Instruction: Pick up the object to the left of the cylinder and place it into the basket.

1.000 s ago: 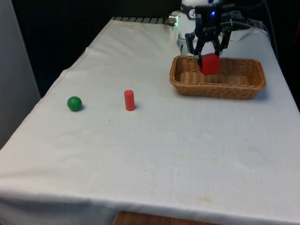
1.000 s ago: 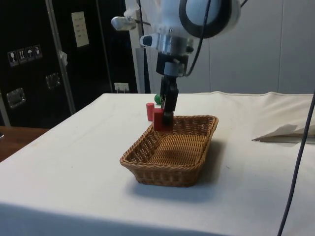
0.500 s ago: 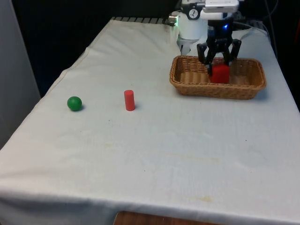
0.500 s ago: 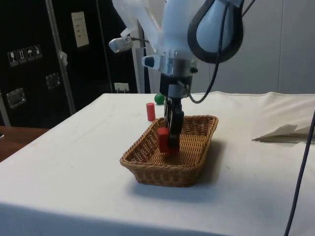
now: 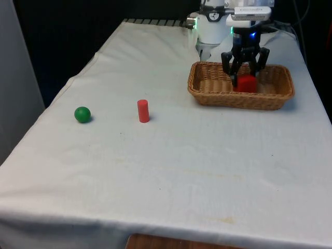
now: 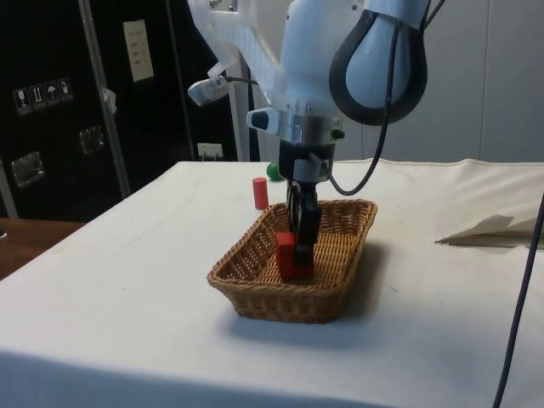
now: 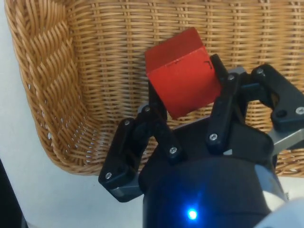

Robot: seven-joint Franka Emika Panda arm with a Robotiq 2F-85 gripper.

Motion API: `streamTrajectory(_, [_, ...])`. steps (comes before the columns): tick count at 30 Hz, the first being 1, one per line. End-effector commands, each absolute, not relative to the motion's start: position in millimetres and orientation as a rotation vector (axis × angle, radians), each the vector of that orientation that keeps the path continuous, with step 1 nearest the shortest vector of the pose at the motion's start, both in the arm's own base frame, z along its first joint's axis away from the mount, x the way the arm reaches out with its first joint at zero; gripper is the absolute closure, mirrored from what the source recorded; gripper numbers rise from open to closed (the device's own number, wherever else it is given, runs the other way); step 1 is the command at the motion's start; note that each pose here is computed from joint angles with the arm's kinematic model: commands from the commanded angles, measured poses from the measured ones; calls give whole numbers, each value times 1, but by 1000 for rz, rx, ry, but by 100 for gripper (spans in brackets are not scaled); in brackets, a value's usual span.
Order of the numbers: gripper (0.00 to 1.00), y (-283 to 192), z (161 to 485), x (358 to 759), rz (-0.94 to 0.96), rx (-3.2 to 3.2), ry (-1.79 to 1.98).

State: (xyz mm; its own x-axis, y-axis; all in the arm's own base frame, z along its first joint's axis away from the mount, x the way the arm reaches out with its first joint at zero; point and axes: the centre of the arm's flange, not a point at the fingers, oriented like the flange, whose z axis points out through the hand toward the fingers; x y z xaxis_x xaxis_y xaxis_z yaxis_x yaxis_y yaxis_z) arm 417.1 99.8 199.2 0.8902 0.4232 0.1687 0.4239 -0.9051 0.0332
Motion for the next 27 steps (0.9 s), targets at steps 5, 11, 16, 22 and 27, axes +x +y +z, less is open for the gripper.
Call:
streamTrajectory(5, [74,100,199,417,-269,-3051,-684])
streamTrajectory(11, [9,99,199,417,-268,-3051,-682])
streamTrajectory(16, [0,100,199,417,-266,-3050,-684])
streamTrajectory(22, [0,98,200,417,-268,-3051,-680])
streamTrajectory(27, [0,92,205,419,-276,-3049,-677])
